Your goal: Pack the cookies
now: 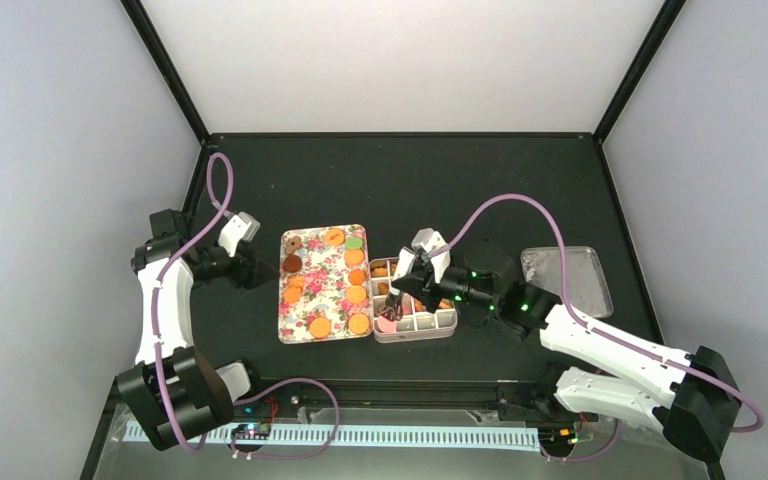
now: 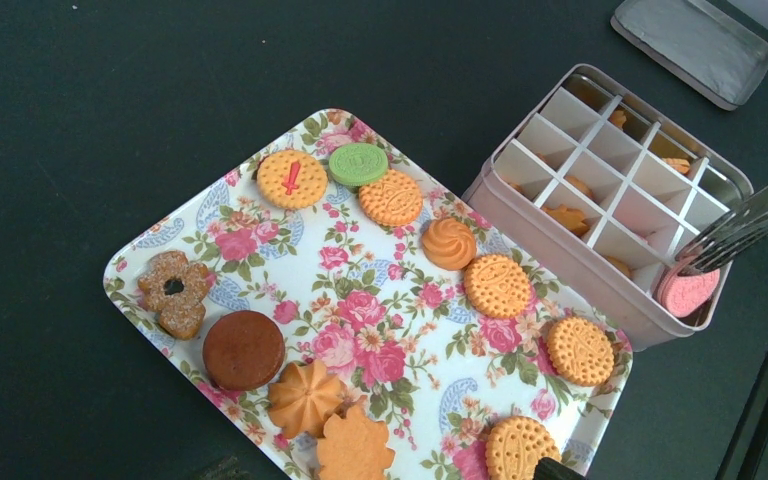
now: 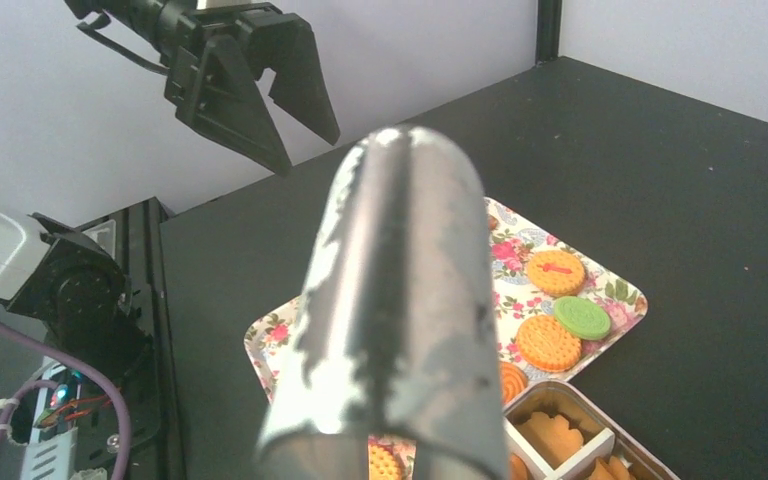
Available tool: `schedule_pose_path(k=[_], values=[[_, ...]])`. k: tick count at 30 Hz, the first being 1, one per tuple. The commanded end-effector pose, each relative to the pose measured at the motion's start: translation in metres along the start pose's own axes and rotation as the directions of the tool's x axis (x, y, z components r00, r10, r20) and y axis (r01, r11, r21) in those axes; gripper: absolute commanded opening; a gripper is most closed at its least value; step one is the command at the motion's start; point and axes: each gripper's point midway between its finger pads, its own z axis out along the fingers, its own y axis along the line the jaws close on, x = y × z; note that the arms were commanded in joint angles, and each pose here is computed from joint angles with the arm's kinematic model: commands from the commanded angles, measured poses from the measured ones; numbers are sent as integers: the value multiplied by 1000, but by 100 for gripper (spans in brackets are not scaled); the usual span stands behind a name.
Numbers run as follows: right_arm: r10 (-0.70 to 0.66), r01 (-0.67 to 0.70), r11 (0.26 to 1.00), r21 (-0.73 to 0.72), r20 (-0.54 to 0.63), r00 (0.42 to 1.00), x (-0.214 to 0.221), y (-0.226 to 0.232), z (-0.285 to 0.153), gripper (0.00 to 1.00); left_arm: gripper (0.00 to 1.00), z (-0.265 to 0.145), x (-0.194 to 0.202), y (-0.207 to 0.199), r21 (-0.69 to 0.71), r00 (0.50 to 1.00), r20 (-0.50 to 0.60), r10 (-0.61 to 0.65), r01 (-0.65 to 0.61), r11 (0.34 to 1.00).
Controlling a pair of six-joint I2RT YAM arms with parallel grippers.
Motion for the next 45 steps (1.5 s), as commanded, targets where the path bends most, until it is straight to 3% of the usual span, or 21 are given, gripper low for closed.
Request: schedule_pose_path(k=[1,23,32,45], values=[[-26,27,999,-42,35,999,-9,9,-6,11,77,-5,-13,-2,11,999,33,35,-35,999],[-158,158,987,3,-45,986,5,15,12,9,76,-7,-16,-1,8,999,32,36,-36,999],[-209,209,978,19,59,976,-46,24,-2,17,76,-9,-19,-2,10,999,30,33,-33,999],[-173,173,985,-10,15,985,-23,24,3,22,76,-9,-14,-4,21,1000,7,27,-27,999]])
